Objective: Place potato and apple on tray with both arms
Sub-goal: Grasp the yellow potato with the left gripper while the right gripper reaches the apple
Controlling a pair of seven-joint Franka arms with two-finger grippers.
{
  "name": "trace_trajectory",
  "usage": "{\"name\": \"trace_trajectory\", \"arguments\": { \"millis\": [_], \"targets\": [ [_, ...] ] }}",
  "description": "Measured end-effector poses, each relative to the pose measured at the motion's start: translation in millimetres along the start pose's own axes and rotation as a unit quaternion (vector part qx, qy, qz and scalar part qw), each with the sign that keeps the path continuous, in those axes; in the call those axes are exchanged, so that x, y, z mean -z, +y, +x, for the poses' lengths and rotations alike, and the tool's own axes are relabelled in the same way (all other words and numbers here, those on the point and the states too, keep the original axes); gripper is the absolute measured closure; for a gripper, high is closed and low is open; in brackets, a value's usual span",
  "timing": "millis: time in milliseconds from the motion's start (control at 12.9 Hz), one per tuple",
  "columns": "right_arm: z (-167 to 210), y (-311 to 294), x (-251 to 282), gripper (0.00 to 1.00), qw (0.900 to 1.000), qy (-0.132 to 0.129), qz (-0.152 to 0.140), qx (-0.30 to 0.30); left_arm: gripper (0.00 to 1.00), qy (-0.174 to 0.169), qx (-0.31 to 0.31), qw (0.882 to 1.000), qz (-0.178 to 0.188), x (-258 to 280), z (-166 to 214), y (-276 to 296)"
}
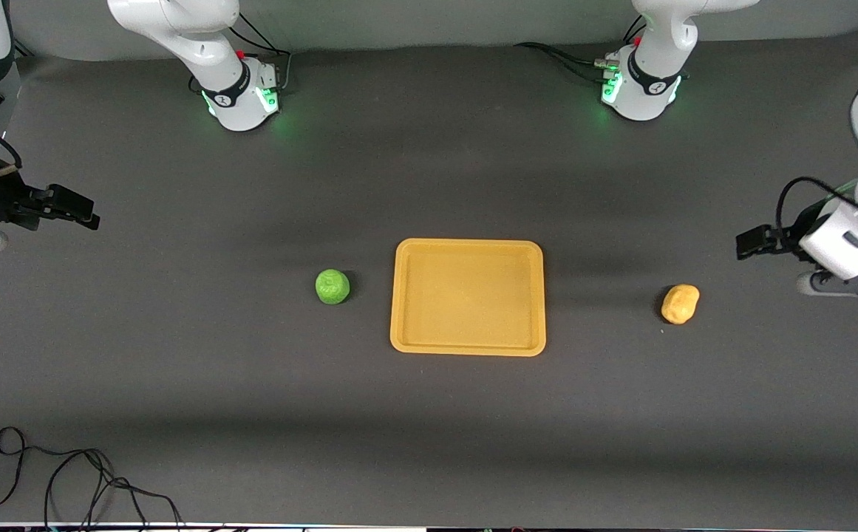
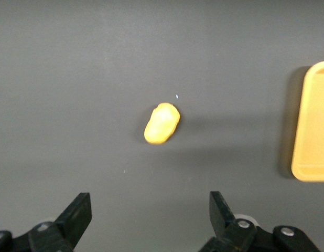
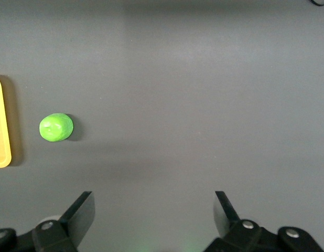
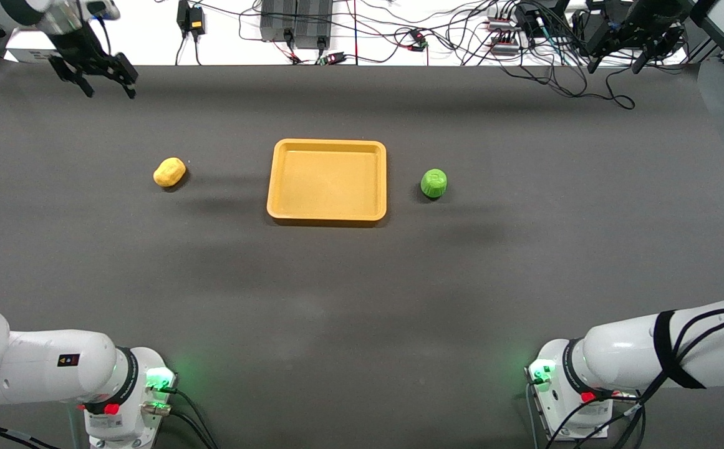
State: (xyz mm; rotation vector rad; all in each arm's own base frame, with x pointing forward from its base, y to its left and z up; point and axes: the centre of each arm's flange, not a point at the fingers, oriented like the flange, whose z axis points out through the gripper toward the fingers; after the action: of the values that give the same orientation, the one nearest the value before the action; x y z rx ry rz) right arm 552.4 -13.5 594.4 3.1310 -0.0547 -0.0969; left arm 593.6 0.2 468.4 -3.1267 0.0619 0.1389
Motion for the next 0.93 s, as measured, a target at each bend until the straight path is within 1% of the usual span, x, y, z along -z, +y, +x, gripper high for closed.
{"name": "trace_trajectory", "arguments": {
  "millis": [155,310,387,542,620,697,852,930],
  "targets": [
    [0.2,-0.2,-0.5,0.0,1.0,-0.001,0.0,0.0,0.0,-0.016,-0.002,1.0,-0.003,-66.3,22.5,0.4],
    [0.4,-0.7,-1.3,0.0,1.0,-0.001,0.0,0.001,0.04,-0.036,-0.006,0.999,-0.008,-145.9,43.1,3.1],
    [0.6,-2.6,-1.8,0.0,1.0,-0.002,0.0,0.002,0.04,-0.043,-0.009,0.999,-0.011,-186.6,49.6,4.5],
    [0.6,-18.0,-2.9,0.0,1.0,-0.003,0.002,0.015,0.11,-0.045,-0.027,0.998,-0.015,-254.0,52.5,7.0],
    [0.1,-32.7,-3.2,0.0,1.0,-0.003,0.006,0.02,0.13,-0.047,-0.04,0.998,-0.017,-276.0,49.6,8.1],
    [-1.6,-52.2,-3.1,0.0,1.0,-0.004,0.013,0.017,0.12,-0.054,-0.049,0.997,-0.019,-287.0,45.7,8.8],
    [-11.3,-114.3,-3.2,0.0,1.0,-0.005,0.017,0.012,0.14,-0.065,-0.06,0.996,-0.02,-285.8,41.6,9.1],
    [-19.6,-151.5,-3.2,0.0,1.0,-0.001,0.016,0.008,0.18,-0.07,-0.062,0.995,-0.02,-280.8,40.0,8.8]
  ]
}}
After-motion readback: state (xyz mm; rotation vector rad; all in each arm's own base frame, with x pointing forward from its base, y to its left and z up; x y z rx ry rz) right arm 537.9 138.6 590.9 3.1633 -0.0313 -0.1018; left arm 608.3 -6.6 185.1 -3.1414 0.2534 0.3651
